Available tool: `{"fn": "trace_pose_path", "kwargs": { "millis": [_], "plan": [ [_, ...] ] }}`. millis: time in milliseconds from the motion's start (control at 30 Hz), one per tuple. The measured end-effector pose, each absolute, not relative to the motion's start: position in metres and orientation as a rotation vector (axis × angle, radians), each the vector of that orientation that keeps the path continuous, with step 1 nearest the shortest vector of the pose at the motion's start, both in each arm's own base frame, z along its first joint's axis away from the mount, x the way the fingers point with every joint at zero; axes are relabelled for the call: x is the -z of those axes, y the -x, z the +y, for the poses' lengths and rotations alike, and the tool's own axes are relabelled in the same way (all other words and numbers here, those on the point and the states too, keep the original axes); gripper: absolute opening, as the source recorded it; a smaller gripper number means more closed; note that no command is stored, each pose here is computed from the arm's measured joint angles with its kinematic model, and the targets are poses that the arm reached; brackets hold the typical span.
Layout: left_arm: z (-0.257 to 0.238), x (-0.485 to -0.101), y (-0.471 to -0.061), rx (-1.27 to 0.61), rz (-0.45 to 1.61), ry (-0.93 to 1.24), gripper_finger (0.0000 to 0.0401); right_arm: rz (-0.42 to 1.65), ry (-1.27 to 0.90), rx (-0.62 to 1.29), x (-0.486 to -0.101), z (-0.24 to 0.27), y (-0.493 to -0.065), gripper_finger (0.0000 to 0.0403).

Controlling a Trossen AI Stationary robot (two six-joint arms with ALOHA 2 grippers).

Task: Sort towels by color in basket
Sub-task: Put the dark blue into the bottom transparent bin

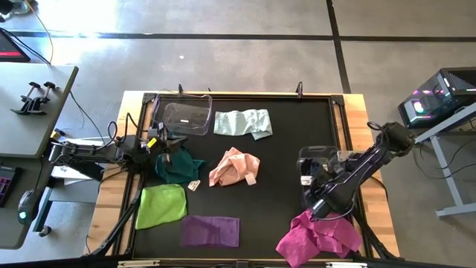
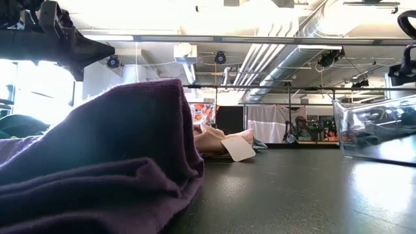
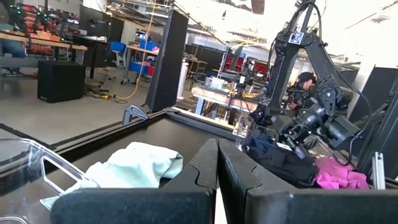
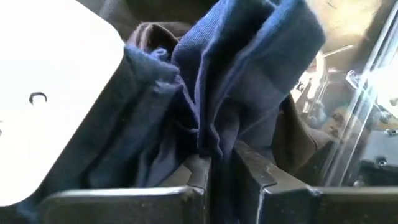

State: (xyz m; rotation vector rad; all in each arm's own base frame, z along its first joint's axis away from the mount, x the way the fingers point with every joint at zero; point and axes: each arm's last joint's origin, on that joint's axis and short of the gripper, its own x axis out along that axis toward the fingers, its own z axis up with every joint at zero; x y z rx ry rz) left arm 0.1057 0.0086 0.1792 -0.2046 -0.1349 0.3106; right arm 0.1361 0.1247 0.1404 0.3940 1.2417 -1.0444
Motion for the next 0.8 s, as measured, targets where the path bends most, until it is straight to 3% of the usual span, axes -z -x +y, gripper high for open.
{"fn": "trace_pose_path", "kwargs": {
  "millis": [233, 533, 800],
  "plan": [
    [0.009, -0.179, -0.106, -0.312, -0.135, 0.204, 0.0000, 1.276, -0.366, 1.047, -0.137, 0.121, -0.132, 0.0069],
    [0.009, -0.179, -0.106, -0.312, -0.134, 0.204, 0.0000, 1.303, -0.380, 1.112, -0.141, 0.121, -0.130, 0.0156],
    [0.009, -0.179, -0.106, -0.311, -0.134, 0.203, 0.0000, 1.379, -0.298, 1.192, -0.184, 0.129, -0.136, 0.0197]
  ]
}}
